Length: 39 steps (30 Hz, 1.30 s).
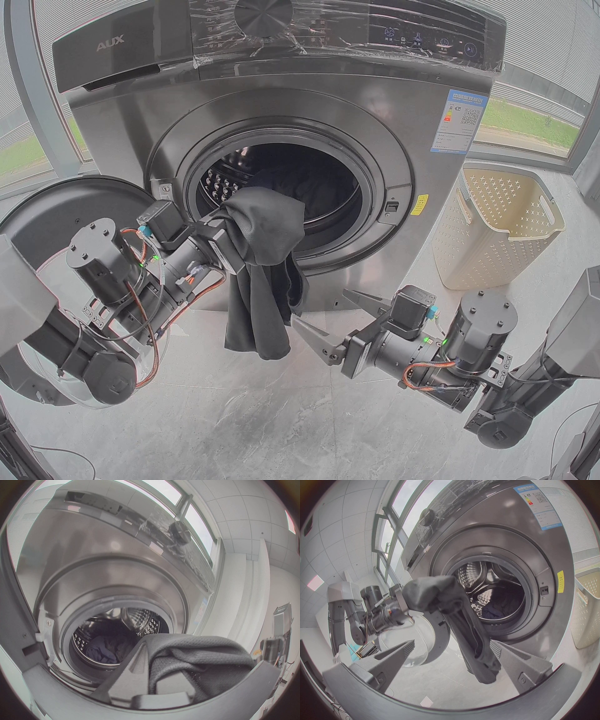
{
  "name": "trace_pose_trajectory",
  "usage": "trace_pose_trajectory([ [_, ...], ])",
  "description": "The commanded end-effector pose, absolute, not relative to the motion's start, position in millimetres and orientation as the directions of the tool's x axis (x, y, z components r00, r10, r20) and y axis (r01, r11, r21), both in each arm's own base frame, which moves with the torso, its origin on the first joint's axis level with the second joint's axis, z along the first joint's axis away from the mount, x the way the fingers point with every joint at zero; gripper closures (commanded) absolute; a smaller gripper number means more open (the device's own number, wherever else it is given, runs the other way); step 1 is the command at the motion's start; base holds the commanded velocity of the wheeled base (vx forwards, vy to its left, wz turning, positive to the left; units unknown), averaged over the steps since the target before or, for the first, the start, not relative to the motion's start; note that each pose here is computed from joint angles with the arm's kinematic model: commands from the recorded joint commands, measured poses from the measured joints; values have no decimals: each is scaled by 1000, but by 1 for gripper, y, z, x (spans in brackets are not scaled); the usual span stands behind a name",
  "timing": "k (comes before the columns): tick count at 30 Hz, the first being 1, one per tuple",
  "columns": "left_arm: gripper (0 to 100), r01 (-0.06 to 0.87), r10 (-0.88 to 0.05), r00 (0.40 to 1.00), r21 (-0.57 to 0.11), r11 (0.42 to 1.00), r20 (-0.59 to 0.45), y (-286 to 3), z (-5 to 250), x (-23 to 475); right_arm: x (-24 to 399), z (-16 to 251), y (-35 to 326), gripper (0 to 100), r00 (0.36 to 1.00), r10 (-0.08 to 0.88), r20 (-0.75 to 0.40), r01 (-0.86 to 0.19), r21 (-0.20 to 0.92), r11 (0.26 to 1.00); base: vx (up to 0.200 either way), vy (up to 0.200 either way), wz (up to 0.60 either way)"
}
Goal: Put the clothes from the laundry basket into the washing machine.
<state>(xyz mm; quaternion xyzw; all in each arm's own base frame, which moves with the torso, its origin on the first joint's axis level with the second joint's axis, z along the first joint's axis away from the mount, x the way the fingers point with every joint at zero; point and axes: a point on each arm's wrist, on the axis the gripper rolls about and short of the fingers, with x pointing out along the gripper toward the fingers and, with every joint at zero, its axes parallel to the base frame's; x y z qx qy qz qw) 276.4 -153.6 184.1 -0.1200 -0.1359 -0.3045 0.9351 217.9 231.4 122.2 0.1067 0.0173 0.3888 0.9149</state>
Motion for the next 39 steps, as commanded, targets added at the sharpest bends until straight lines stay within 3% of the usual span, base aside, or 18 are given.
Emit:
trace_pose_trajectory([
  [1, 100, 613, -530, 757, -132, 779, 382, -149, 202, 267, 227, 106, 227, 0, 719, 695, -6, -681, 195, 706, 0, 0, 0],
  [6, 100, 621, -529, 742, -125, 774, 413, -147, 212, 260, 256, 84, 227, 0, 755, 655, -35, -640, 183, 747, 0, 0, 0],
  [19, 100, 625, -532, 739, -126, 770, 414, -148, 213, 259, 298, 56, 258, 0, 759, 651, -14, -640, 165, 750, 0, 0, 0],
  [27, 100, 627, -535, 738, -126, 769, 411, -148, 212, 258, 326, 47, 263, 0, 782, 622, 29, -618, 164, 769, 0, 0, 0],
  [39, 100, 634, -542, 735, -128, 763, 407, -150, 211, 257, 352, 55, 260, 0, 807, 581, 104, -590, 165, 790, 0, 0, 0],
])
